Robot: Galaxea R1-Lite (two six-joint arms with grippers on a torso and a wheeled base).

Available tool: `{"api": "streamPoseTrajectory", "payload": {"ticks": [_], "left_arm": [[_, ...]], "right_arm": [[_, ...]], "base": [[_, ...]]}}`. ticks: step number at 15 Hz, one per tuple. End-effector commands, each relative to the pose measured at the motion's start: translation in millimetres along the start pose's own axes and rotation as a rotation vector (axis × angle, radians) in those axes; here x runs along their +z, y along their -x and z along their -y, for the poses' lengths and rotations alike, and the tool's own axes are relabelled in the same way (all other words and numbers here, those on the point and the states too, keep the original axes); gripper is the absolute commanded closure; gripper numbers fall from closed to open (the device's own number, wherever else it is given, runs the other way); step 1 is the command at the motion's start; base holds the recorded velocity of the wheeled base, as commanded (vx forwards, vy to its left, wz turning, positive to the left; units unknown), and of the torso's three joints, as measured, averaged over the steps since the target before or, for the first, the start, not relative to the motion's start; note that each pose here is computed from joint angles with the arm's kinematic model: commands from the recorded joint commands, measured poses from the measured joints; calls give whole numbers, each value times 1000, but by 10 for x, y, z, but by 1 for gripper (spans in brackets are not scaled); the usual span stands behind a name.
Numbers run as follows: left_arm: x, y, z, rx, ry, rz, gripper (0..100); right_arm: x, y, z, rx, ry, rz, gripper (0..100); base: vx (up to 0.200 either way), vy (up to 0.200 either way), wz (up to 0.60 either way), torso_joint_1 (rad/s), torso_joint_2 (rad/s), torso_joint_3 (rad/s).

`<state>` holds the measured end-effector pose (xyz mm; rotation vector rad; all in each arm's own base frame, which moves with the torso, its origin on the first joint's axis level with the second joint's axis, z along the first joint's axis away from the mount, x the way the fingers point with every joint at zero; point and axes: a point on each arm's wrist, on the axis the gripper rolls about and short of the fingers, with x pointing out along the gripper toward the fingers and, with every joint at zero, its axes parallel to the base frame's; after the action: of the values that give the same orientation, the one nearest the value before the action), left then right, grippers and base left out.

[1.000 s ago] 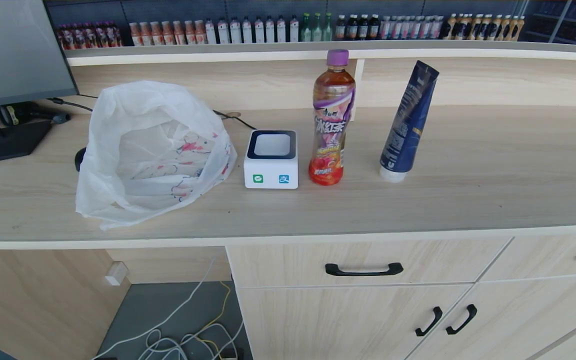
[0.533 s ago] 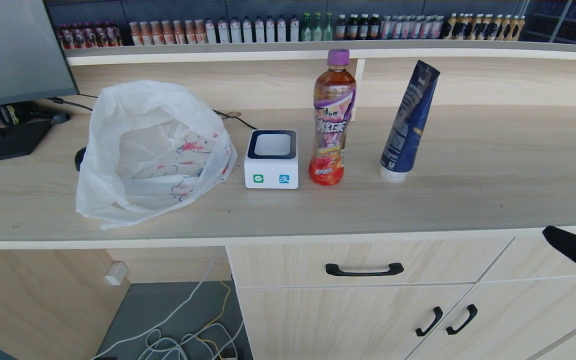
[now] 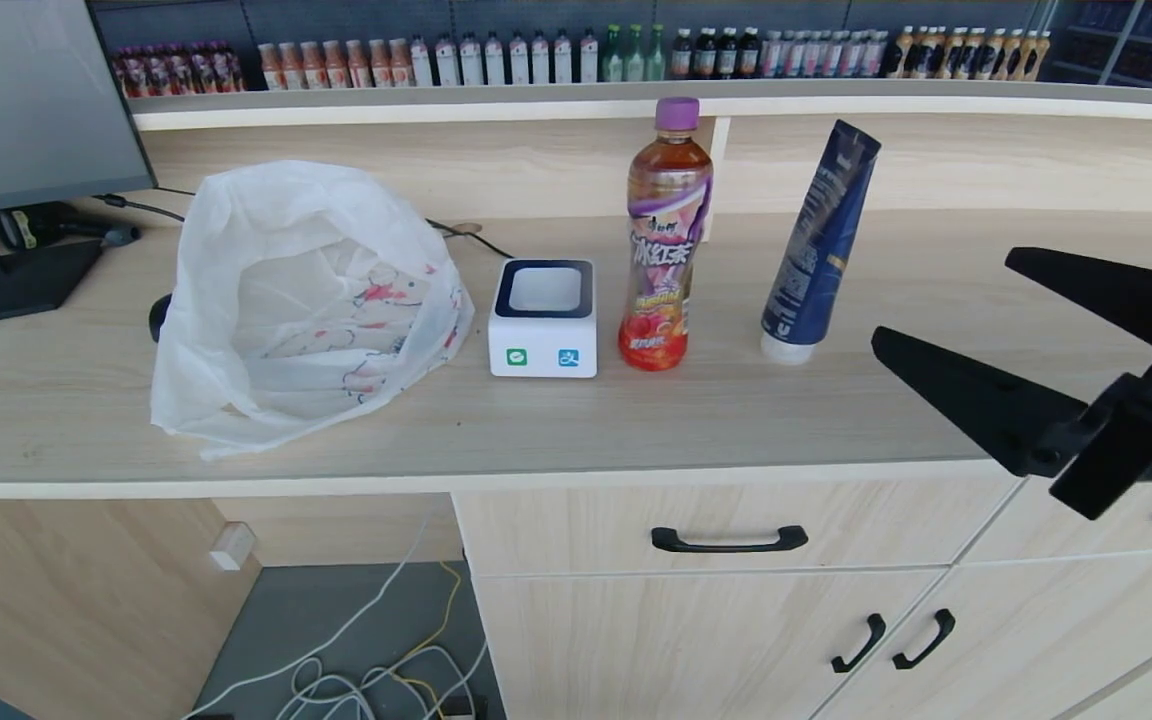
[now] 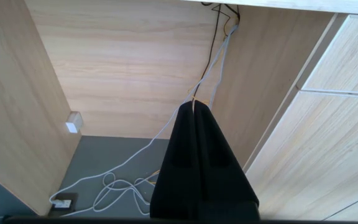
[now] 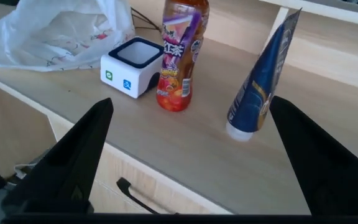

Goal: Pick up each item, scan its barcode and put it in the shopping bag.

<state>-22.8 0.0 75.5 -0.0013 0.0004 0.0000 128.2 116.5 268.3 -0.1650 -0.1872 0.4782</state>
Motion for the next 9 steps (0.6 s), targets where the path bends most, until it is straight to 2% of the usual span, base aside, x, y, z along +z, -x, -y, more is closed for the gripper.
{"api": "streamPoseTrajectory", "payload": {"ticks": [1, 4, 9], "left_arm": [[0, 0, 0, 0, 0, 0, 100], [0, 0, 0, 0, 0, 0, 100], [0, 0, 0, 0, 0, 0, 100]], "right_arm": [[-68, -292, -207, -3, -6, -27, 0], [-121, -619, -415, -63, -63, -56, 0], [-229, -866, -542, -60, -64, -82, 0]], "base": [[0, 0, 0, 0, 0, 0], [0, 0, 0, 0, 0, 0], [0, 0, 0, 0, 0, 0]]}}
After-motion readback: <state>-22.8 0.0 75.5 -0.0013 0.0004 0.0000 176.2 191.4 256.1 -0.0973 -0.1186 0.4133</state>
